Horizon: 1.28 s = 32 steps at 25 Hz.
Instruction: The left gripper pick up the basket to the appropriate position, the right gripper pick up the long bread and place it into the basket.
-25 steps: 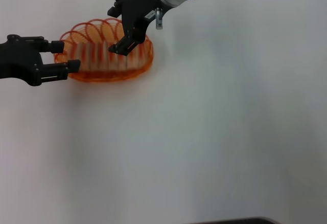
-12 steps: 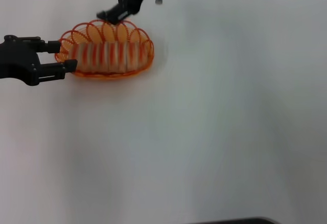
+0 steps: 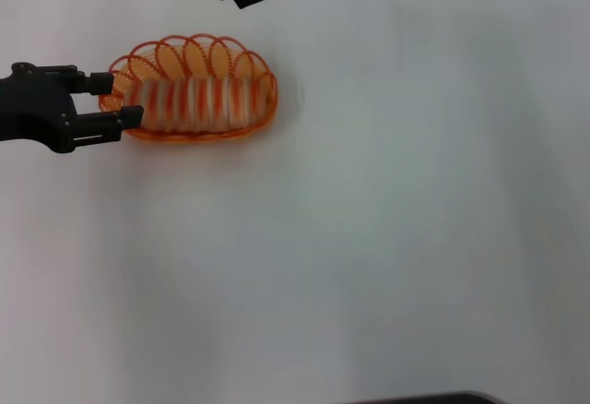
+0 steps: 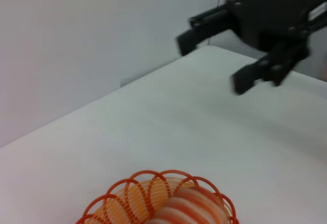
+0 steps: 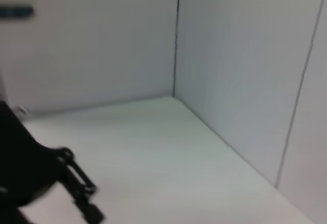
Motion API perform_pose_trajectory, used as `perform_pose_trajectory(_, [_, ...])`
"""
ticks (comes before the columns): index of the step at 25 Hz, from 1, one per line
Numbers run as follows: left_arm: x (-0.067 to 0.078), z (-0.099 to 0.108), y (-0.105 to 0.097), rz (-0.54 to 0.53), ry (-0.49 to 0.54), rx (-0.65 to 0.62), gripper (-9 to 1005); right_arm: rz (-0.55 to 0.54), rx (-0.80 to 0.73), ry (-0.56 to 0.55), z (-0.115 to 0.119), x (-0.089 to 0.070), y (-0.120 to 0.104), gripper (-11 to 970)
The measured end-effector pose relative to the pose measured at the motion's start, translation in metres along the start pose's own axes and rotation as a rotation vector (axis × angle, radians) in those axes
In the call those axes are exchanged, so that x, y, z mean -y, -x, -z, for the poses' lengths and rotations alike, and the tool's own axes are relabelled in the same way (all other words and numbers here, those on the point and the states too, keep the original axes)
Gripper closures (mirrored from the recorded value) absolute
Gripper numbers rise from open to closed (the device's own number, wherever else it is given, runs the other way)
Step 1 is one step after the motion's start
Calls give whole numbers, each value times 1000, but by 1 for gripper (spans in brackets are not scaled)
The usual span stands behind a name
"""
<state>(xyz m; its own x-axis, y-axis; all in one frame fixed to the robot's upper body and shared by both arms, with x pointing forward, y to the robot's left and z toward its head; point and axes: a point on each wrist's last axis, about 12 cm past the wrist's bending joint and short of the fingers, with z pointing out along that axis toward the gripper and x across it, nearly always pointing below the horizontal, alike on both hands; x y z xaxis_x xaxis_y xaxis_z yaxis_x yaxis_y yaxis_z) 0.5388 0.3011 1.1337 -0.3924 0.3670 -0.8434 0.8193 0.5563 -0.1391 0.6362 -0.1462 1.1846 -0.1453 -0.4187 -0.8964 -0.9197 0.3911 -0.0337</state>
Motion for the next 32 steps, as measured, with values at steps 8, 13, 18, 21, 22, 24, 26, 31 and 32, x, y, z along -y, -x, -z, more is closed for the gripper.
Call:
perform_pose_trajectory(8, [-2,0,1,1,13,6,381,-184,86,63,47,-1,-35,27])
perform_pose_trajectory(13, [-3,0,1,4,23,7,381,-234,50,83,73,-15,-79,28])
perform_pose_trajectory(18, [-3,-1,2,6,22,9,381,-208,39,101,86,-28,-104,28])
perform_pose_trajectory(21, [-3,-4,2,9,14,10,381,-203,16,106,97,-38,-122,28])
perform_pose_trajectory(22, [-3,-4,2,11,12,8,381,-203,16,106,97,-38,-122,28])
perform_pose_trajectory(24, [-3,-5,1,14,12,5,381,-212,-13,96,103,-38,-130,28])
perform_pose_trajectory(26, [-4,-5,0,16,15,4,381,-221,-48,83,110,-39,-139,28])
perform_pose_trajectory(31, [-4,-5,-1,19,9,-11,381,-226,-111,64,117,-43,-156,28])
perform_pose_trajectory(32, [-4,-5,-1,19,9,-11,381,-225,-115,65,118,-43,-157,28])
